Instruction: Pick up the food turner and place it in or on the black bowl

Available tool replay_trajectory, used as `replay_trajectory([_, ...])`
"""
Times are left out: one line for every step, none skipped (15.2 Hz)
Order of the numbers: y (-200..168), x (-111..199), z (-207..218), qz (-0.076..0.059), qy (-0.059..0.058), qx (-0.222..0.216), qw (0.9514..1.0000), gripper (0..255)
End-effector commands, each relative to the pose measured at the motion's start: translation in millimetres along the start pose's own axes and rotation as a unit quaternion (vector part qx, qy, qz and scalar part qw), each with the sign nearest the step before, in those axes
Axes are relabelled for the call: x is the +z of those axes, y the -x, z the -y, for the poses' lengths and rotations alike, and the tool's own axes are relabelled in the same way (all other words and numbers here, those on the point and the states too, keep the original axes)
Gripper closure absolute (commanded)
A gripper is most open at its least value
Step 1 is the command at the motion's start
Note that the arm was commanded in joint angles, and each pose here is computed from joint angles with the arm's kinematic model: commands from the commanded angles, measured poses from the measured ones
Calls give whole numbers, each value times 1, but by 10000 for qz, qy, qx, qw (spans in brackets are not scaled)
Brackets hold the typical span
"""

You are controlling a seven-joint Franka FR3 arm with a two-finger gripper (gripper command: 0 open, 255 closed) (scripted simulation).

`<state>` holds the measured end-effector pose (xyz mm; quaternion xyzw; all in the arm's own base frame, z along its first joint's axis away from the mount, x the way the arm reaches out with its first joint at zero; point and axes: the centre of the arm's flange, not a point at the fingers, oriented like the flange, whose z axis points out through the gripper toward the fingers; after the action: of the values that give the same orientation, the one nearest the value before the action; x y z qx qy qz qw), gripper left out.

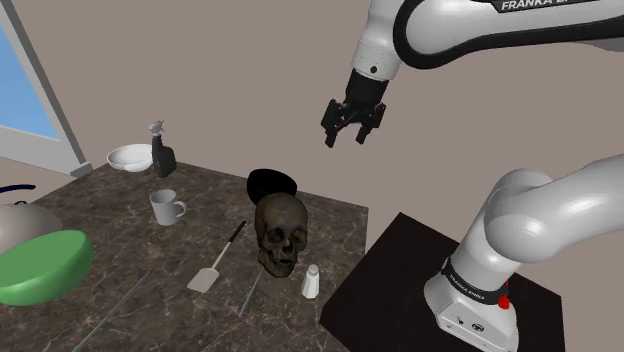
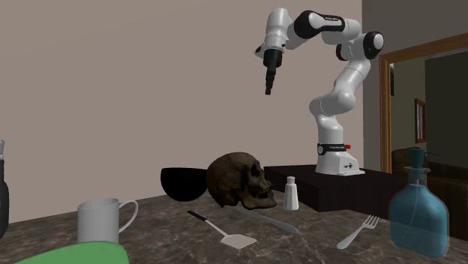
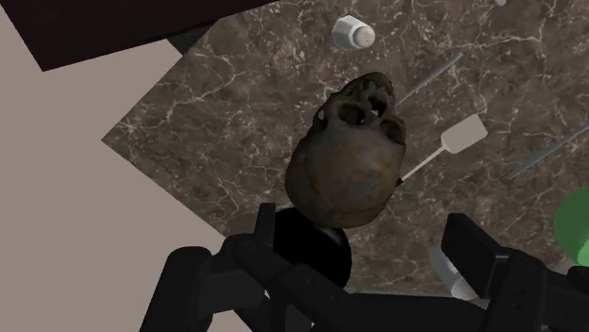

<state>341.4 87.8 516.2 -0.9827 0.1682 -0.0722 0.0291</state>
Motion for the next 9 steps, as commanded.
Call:
replay_trajectory([-1, 18, 19, 3, 34, 218, 9998, 0])
replay_trajectory([-2, 29, 27, 8, 54, 319, 9995, 0])
replay_trajectory([-2, 39, 36, 13, 74, 420, 9991, 0])
replay_trajectory([-3, 50, 44, 18, 94, 520, 9986, 0])
replay_trajectory([-4, 61, 53, 23, 115, 621, 9980, 0])
replay_trajectory([-5, 71, 61, 27, 135, 722, 9973, 0])
replay_trajectory([-6, 82, 70, 32, 155, 823, 9965, 0])
replay_trajectory([-7, 93, 78, 37, 175, 923, 9956, 0])
replay_trajectory([-8, 103, 86, 42, 195, 1024, 9945, 0])
